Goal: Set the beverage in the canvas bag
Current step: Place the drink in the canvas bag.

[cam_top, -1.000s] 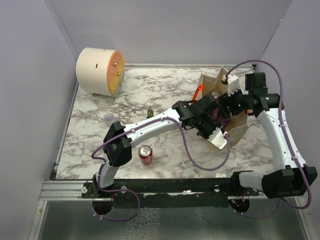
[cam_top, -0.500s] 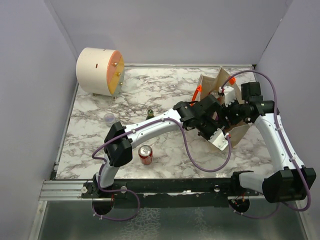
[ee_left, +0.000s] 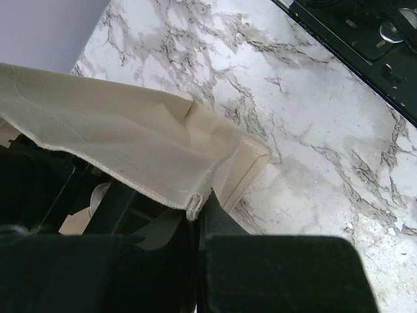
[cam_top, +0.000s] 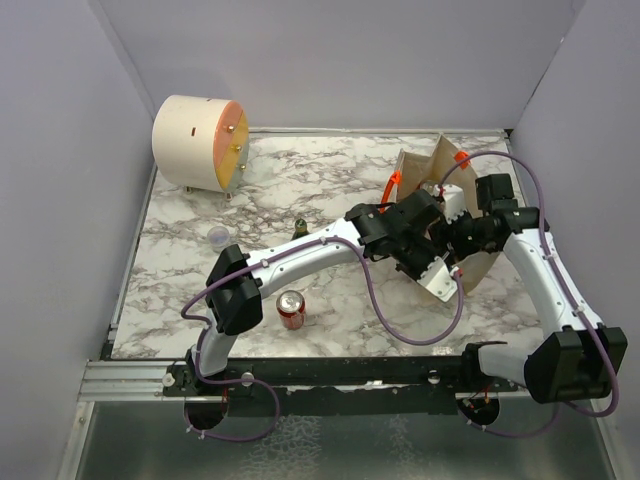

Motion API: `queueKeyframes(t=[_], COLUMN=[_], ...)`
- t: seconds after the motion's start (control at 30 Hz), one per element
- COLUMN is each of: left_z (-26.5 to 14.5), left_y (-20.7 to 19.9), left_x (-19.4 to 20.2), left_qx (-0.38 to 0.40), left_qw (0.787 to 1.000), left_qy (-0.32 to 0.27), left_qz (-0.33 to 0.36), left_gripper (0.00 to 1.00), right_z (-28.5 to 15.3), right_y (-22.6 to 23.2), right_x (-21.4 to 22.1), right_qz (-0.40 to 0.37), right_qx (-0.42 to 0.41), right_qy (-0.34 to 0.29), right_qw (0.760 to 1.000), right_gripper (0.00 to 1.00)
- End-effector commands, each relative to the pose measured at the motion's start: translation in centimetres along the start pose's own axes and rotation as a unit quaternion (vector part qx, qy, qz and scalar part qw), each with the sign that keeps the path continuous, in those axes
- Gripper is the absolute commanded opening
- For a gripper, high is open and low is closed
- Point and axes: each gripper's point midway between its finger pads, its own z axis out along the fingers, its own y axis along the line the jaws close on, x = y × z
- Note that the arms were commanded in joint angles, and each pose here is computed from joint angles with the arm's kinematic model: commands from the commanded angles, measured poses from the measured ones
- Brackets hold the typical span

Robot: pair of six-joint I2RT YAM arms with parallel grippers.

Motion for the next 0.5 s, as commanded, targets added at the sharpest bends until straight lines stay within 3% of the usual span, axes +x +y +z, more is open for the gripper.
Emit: queueKeyframes(t=[0.0,0.47], left_z=[-2.0,-2.8], left_y=[1.7,4.0], left_x=[-2.8,-4.0], left_qx=[-0.039,-0.086], left_qw=[0.999,0.996], left_qy=[-0.013,-0.019], left_qz=[0.029,0.017], left_gripper=[0.00,0.00], right_z=[0.5,2.7], right_y=[0.1,0.2], right_x=[-1.8,-0.9], right_qz=[0.013,-0.004], right_qx=[-0.014,-0.031], right_qy=[-0.034,0.005], right_qw=[0.999,1.000], right_gripper=[0.02,0.02])
